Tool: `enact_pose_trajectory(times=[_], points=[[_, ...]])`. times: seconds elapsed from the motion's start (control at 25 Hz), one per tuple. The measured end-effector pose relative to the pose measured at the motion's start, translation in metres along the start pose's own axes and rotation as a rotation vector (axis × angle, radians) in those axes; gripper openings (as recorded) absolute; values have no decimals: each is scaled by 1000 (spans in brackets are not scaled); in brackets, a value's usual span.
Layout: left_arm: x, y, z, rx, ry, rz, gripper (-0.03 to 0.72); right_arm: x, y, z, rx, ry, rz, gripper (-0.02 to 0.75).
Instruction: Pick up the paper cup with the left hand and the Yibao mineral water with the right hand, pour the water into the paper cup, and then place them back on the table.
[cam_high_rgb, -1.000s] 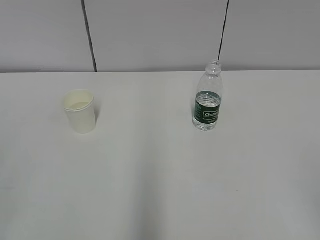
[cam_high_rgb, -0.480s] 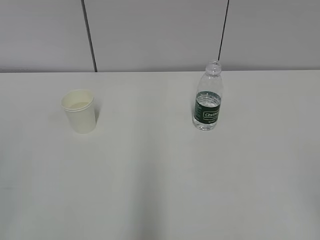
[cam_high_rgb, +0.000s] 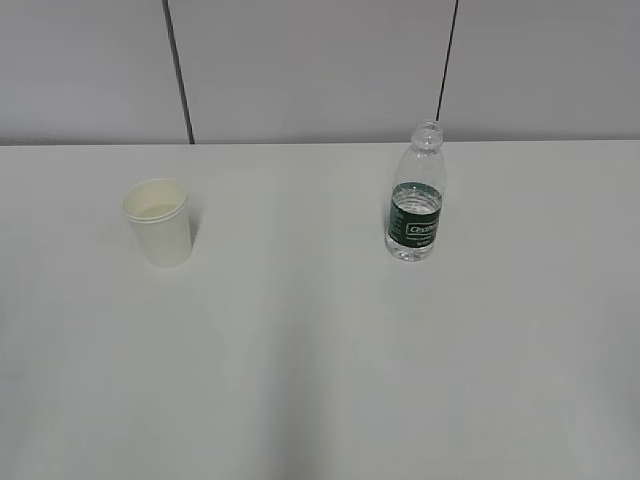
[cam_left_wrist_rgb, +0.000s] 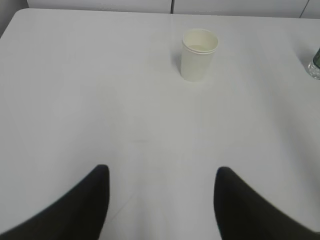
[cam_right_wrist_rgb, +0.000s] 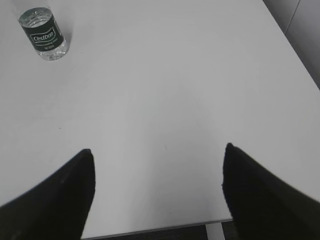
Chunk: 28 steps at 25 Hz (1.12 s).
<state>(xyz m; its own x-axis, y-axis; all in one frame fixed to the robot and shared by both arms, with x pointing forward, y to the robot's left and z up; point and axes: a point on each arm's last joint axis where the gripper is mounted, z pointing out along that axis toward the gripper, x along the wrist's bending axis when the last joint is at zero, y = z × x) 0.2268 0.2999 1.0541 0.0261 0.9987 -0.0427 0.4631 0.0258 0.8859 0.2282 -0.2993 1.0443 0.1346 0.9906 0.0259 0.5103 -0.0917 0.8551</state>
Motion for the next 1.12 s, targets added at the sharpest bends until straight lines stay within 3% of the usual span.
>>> enact_pose_trajectory(times=[1.12], points=[[0, 0, 0, 0, 0, 0, 317, 0, 0, 0, 0, 0, 0, 586]])
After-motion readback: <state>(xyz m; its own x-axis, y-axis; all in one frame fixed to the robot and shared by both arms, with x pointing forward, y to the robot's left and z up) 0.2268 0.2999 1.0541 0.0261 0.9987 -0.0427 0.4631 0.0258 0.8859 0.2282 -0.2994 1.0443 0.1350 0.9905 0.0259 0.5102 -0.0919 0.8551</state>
